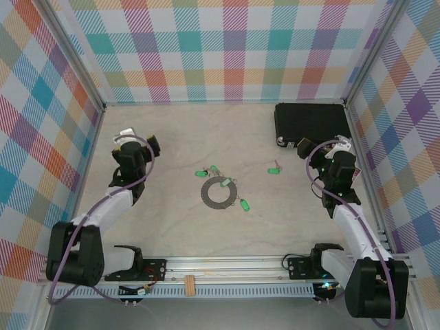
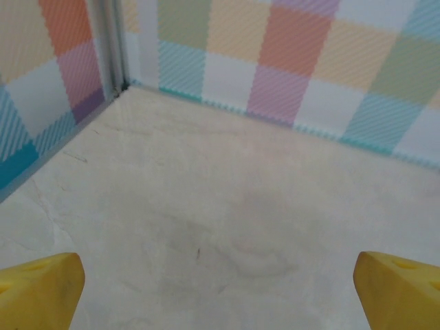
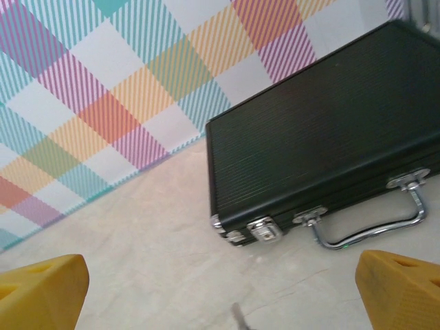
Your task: Put the keys on the keyring
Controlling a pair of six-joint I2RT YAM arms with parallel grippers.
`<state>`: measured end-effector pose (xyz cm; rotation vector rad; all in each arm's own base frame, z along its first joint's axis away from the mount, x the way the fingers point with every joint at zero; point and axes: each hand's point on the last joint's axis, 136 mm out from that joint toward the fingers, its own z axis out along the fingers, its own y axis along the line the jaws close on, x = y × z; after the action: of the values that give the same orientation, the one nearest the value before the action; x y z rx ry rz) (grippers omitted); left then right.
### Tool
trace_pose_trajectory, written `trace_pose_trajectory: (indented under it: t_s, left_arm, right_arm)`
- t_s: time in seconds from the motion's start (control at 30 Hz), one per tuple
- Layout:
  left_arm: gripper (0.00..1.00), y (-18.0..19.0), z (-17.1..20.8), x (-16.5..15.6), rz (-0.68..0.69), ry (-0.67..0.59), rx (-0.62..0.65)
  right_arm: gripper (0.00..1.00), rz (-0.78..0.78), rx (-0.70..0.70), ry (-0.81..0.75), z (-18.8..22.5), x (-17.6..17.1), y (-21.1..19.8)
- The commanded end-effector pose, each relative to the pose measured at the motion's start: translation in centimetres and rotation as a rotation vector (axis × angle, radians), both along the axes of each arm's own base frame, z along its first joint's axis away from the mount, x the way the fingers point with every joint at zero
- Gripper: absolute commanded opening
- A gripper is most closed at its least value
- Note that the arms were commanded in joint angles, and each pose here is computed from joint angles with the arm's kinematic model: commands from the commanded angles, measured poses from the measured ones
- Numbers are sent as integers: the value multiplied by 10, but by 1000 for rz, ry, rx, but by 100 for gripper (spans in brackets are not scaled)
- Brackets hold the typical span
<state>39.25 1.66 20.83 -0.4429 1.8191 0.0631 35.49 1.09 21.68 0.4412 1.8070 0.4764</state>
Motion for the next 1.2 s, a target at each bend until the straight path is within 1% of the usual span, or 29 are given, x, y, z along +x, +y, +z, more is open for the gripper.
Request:
trace_pose_trajectory:
  t_s: [0.0, 0.07, 0.13, 0.23, 0.37, 0.47, 0.53, 0.63, 0.77, 0.83, 0.87, 0.97, 1.1, 1.17]
  left_arm:
    - [100, 6, -21, -30, 93, 110, -199]
    - [100, -10, -19, -30, 3, 67, -271]
    - [100, -19, -20, -33, -34, 48, -335]
    - [100, -33, -33, -37, -86, 88, -396]
    - [100, -60, -52, -45, -179, 146, -443]
    - [100, -84, -63, -54, -263, 188, -435]
    - [100, -97, -66, -60, -303, 211, -405]
    - [100, -116, -68, -70, -356, 239, -366]
    - [100, -138, -68, -82, -419, 258, -307]
    - [100, -148, -67, -86, -455, 257, -297]
    - [100, -151, -68, -88, -464, 257, -300]
    - [100, -161, -72, -95, -500, 251, -301]
    - [100, -174, -77, -105, -610, 245, -261]
    - [100, -174, -82, -106, -618, 258, -244]
  right_arm:
    - [99, 86, 138, 52, 5, 0, 21]
    - [99, 120, 167, 63, 3, 1, 28]
    - [99, 166, 199, 71, 2, 2, 36]
    - [99, 232, 249, 99, -4, 3, 52]
    - [99, 277, 244, 149, -17, 0, 70]
    - [99, 345, 175, 194, -30, -5, 94]
    - [99, 388, 109, 224, -38, -8, 112]
    - [99, 461, 50, 260, -48, -15, 137]
    - [99, 566, -13, 288, -55, -27, 164]
    - [100, 644, -48, 292, -55, -37, 181]
    - [98, 675, -63, 294, -56, -42, 187]
    - [90, 758, -112, 312, -65, -61, 204]
    - [77, 848, -159, 363, -81, -87, 221]
    - [71, 891, -181, 373, -88, -100, 230]
